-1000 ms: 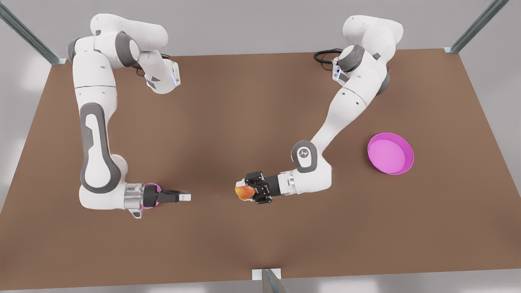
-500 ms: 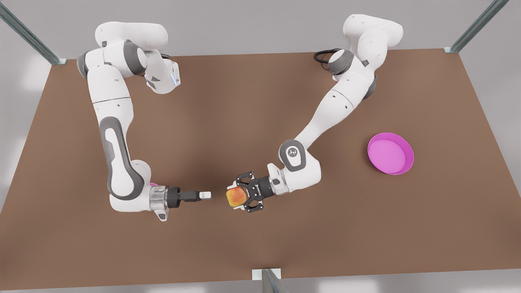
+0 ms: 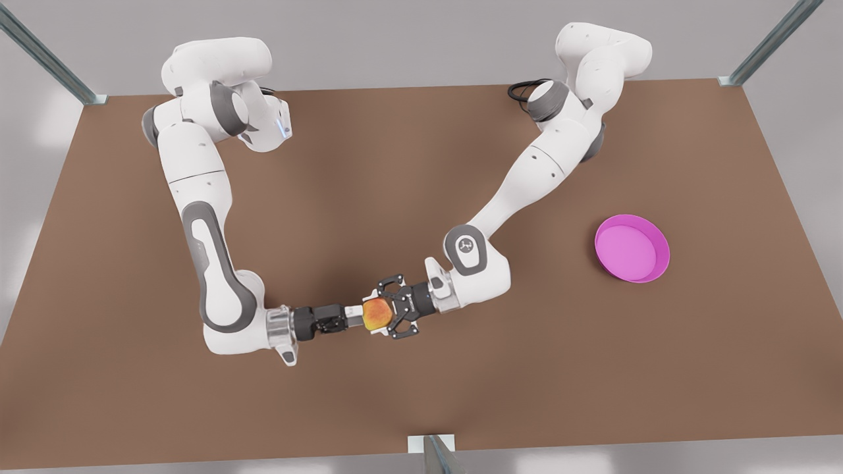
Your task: Use the left arm to pick up the apple from the plate, transfer it to the gripper of the right arm, and then use the right arm to place it into the bowl
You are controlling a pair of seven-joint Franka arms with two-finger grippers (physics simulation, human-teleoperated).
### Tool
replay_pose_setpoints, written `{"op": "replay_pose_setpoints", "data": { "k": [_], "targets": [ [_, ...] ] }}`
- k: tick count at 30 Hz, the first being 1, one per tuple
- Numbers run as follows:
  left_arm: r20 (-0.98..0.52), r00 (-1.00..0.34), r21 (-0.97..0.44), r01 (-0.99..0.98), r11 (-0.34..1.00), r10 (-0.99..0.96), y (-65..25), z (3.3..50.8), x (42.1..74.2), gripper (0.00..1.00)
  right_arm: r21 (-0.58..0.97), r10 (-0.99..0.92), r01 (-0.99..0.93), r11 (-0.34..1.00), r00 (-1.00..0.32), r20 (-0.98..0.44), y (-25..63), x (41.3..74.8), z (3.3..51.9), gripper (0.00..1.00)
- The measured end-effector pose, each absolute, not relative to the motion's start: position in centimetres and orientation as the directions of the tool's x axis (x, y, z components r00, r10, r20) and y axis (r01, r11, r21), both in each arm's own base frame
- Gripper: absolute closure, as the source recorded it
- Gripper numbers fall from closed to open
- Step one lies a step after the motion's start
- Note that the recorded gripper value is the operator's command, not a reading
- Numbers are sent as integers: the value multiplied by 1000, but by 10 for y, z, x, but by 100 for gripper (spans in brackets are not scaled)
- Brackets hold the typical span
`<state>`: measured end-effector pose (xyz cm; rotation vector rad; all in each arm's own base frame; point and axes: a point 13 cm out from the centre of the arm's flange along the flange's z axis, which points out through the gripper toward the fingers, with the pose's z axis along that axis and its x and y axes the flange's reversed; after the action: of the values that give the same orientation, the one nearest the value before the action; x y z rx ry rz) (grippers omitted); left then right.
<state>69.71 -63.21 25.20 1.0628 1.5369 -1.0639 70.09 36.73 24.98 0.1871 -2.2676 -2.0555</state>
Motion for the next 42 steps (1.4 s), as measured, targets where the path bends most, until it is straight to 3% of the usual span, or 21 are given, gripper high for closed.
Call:
{"op": "replay_pose_setpoints", "data": {
  "k": [17, 21, 23, 24, 25, 42],
  "targets": [
    [-986, -42, -3, 973, 232, 161, -636, 252, 695, 18, 997, -135, -63, 53, -989, -55, 407, 693, 239, 0],
    [-986, -24, 15, 973, 231, 166, -636, 251, 695, 18, 996, -127, -72, 60, -990, -64, 413, 694, 238, 21],
    [-986, -17, 23, 973, 231, 169, -636, 251, 695, 17, 995, -121, -76, 64, -990, -68, 413, 695, 237, 22],
    [-985, -13, 27, 973, 230, 169, -636, 251, 695, 6, 995, -118, -78, 66, -991, -70, 413, 696, 237, 24],
    [-985, -10, 30, 973, 230, 170, -636, 251, 695, 0, 995, -116, -80, 67, -991, -72, 413, 697, 237, 24],
    [-983, 19, 65, 966, 249, 185, -620, 251, 709, 0, 993, -91, -91, 81, -992, -84, 368, 710, 230, 23]
  ]
}}
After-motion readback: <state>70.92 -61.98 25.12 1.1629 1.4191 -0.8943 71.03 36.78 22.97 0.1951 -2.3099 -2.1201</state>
